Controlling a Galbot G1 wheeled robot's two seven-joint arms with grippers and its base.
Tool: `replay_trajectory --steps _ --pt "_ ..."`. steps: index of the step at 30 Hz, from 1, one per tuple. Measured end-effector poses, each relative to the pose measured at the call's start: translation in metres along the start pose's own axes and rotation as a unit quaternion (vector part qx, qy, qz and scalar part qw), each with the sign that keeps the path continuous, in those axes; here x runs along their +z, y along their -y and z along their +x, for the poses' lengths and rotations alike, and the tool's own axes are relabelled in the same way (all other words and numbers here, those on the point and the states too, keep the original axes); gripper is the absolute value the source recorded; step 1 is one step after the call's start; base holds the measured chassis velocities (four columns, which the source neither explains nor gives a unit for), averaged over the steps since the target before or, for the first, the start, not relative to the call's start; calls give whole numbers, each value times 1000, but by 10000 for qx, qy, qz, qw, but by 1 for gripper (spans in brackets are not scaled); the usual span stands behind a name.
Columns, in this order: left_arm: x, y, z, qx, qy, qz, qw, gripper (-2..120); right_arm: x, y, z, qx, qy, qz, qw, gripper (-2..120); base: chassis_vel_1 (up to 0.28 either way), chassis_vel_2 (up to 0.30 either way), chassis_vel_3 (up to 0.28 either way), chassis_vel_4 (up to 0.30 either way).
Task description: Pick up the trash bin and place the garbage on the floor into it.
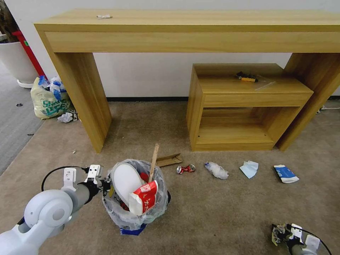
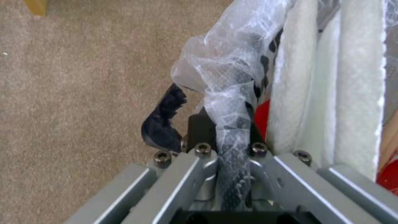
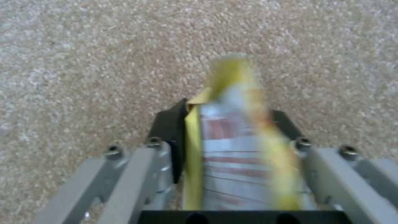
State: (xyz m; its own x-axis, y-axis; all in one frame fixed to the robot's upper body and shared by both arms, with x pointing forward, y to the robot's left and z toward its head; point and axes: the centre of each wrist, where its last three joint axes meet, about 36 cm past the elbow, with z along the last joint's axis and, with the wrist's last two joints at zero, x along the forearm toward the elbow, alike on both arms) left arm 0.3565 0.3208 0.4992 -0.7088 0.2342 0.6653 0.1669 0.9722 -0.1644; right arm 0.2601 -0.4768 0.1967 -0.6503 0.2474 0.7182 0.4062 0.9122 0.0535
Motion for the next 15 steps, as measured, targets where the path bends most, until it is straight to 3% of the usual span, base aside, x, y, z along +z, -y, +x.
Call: replay_trajectory --steps 5,8,15 --pt "-1 0 1 -4 0 -20 10000 0 3 -7 -1 -7 39 -41 10000 21 0 0 0 0" --pt "-1 0 1 2 0 -23 10000 0 4 -13 -1 -4 72 -74 9999 6 0 0 0 0" --pt "-2 1 1 27 4 -26 10000 0 -16 -31 4 -164 513 137 9985 0 0 0 0 0"
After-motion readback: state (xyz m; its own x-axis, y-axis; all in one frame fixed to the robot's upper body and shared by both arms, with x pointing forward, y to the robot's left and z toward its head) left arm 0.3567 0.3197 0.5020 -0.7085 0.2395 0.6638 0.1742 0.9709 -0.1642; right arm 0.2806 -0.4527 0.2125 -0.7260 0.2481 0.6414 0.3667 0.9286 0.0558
